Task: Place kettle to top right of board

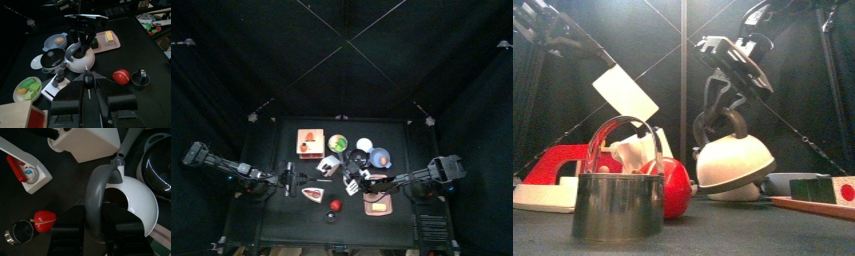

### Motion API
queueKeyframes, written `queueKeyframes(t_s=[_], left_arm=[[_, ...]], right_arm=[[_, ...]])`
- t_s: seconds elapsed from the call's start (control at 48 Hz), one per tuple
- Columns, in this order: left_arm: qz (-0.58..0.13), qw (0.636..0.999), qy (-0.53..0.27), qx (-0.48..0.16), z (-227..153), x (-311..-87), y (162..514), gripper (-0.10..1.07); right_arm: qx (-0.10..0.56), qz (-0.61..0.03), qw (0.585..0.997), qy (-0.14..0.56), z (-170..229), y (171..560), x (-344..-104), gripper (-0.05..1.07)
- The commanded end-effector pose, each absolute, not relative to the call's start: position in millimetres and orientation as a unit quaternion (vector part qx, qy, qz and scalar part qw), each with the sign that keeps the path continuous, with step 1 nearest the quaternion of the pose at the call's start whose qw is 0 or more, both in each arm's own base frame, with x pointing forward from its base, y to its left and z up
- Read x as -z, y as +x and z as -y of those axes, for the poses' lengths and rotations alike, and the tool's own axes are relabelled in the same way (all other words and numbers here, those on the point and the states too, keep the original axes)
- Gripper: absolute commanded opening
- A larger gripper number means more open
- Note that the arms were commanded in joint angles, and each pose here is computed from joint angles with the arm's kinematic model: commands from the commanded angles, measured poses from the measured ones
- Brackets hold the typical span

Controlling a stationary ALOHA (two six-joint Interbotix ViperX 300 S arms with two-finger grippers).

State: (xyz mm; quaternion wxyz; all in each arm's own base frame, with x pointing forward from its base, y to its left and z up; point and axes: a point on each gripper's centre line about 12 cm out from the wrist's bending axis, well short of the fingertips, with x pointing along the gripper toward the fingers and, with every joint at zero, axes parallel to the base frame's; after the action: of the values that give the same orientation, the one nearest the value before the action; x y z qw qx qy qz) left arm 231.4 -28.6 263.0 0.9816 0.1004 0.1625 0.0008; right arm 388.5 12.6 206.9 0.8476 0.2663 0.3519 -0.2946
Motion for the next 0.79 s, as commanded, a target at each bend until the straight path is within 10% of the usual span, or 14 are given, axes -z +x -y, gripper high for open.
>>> queueKeyframes(t_s=[0.0, 0.417, 0.771], left_arm=[[-0.157, 0.983, 0.098, 0.000, 29, -267, 233, 0.53], [-0.158, 0.983, 0.097, 0.000, 29, -267, 233, 0.53], [-0.161, 0.982, 0.094, -0.001, 29, -265, 232, 0.53]], right_arm=[[0.280, -0.316, 0.865, 0.270, -11, 394, -238, 0.59], [0.296, -0.215, 0.901, 0.234, 32, 383, -304, 0.59], [0.379, -0.172, 0.878, 0.236, 137, 349, -295, 0.59]])
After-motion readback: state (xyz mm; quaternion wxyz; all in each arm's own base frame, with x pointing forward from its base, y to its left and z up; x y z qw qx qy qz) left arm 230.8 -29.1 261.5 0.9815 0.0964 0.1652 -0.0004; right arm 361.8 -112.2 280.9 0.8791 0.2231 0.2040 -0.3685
